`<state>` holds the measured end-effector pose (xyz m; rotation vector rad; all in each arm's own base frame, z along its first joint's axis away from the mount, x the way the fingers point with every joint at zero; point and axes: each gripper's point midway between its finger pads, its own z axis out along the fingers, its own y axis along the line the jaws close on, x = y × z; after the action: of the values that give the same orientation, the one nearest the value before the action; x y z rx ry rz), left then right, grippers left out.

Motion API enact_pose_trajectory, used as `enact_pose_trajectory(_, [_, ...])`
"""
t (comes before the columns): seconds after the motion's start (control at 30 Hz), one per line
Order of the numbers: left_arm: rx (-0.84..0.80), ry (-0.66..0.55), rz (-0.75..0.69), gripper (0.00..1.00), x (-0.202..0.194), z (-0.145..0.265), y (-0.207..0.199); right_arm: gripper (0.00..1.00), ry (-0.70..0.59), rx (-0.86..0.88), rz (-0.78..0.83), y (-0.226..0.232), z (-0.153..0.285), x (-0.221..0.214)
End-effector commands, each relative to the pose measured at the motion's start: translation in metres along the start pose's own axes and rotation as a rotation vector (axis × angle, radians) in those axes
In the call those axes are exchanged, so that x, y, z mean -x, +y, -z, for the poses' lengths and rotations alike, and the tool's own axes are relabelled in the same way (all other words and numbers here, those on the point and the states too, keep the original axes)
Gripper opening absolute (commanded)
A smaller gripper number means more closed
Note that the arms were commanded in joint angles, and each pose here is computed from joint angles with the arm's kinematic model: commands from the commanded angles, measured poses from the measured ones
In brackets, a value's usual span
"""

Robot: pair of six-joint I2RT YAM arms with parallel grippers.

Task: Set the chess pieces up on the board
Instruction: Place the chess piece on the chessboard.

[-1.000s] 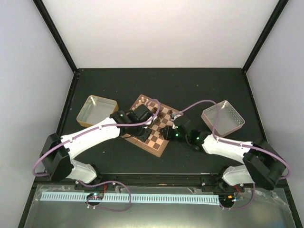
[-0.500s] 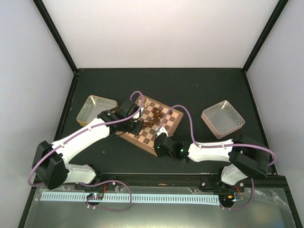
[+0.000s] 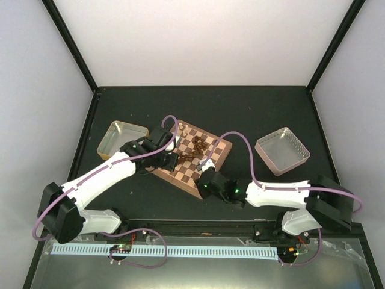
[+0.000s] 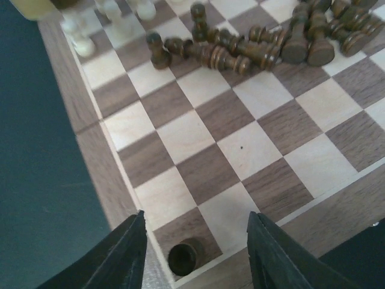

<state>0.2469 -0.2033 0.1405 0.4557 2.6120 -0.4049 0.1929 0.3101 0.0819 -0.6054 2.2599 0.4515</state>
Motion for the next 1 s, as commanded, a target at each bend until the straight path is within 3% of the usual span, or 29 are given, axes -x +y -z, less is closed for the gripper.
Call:
enact_pose_trajectory(0.0, [-0.023,-0.041,0.008,0.02,0.01,0.007,-0.003,0.5,-0.028,0.05,-0.114,0.005,0.016,0.031])
enact_pose_trajectory(0.37, [-0.13,0.013,-0.018,0.02,-0.003,0.0,-0.022,0.5,0.06,0.006,-0.404,-0.037,0.019,0.029])
enact_pose_trajectory(0.67, [-0.058,0.099,-0.054,0.02,-0.021,-0.034,-0.031,0.51,0.048,-0.105,-0.656,-0.096,0.025,0.01])
enact_pose_trajectory(0.97, [0.006,0.159,-0.092,0.08,-0.034,-0.065,-0.039,0.52,0.033,-0.135,-0.678,-0.11,0.03,0.005])
